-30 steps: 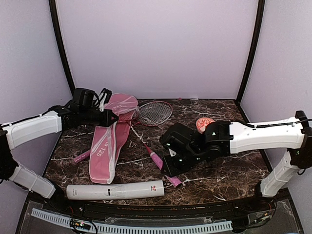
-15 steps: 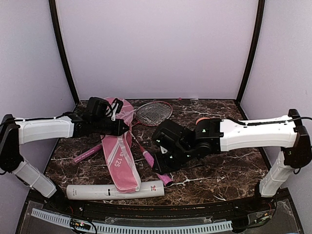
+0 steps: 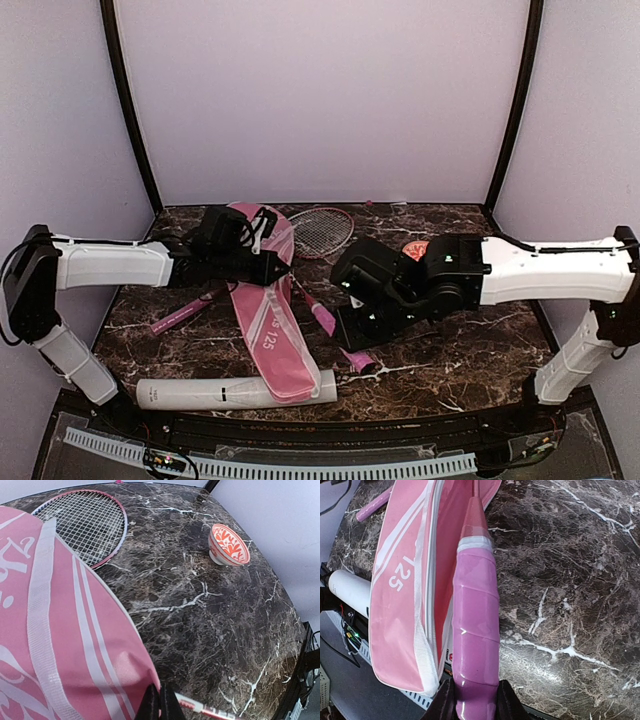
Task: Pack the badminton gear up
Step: Place the racket in the racket bag.
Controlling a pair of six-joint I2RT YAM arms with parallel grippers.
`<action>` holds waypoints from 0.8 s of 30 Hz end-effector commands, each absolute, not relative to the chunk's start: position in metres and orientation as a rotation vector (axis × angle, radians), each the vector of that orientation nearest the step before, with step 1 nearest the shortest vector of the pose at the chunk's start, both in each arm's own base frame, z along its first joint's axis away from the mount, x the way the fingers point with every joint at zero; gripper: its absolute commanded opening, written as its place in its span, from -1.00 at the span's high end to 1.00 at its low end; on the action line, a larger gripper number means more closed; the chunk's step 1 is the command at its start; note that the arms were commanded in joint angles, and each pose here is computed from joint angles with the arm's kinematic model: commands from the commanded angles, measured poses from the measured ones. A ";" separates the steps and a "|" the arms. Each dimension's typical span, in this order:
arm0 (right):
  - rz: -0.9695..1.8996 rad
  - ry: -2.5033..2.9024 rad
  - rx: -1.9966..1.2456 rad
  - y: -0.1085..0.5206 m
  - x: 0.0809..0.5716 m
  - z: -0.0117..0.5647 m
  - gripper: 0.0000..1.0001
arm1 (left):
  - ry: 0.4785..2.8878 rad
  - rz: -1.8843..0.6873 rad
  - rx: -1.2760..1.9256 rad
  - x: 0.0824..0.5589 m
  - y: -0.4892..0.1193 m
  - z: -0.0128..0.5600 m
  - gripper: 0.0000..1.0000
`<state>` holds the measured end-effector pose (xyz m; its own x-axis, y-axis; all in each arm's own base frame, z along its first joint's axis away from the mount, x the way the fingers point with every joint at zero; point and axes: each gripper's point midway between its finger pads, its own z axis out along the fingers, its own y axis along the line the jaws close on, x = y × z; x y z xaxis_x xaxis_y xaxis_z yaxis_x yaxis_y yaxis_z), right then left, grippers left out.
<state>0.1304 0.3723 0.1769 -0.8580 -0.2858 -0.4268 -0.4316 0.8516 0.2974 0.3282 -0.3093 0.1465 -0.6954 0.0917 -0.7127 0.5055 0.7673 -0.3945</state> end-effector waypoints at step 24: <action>0.541 2.663 -0.453 0.400 0.148 0.131 1.00 | 2.327 -0.809 0.472 0.316 -0.338 0.089 1.00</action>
